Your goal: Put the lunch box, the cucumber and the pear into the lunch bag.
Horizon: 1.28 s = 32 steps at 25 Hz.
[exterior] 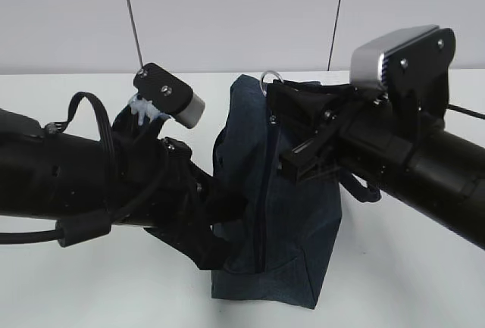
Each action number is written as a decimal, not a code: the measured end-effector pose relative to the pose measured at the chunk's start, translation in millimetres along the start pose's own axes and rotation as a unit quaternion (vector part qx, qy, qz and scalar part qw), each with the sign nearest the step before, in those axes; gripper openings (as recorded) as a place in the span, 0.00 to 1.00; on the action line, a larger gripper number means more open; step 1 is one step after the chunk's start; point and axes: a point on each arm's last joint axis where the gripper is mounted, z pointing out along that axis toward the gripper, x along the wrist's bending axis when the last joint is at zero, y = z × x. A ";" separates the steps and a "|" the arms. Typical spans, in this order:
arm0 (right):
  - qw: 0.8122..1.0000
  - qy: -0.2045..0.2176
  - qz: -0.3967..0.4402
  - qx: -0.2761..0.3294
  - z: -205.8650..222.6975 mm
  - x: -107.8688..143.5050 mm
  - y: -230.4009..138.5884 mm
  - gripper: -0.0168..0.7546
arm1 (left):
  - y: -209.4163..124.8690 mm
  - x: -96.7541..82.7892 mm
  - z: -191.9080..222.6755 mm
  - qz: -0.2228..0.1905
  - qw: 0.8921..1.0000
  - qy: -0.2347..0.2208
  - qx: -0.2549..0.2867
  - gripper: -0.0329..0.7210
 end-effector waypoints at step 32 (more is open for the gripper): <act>0.968 -0.025 -0.061 0.243 46.0 -6.9 60.7 0.02 | -0.1 1.1 -0.3 0.002 1.000 0.007 0.000 0.05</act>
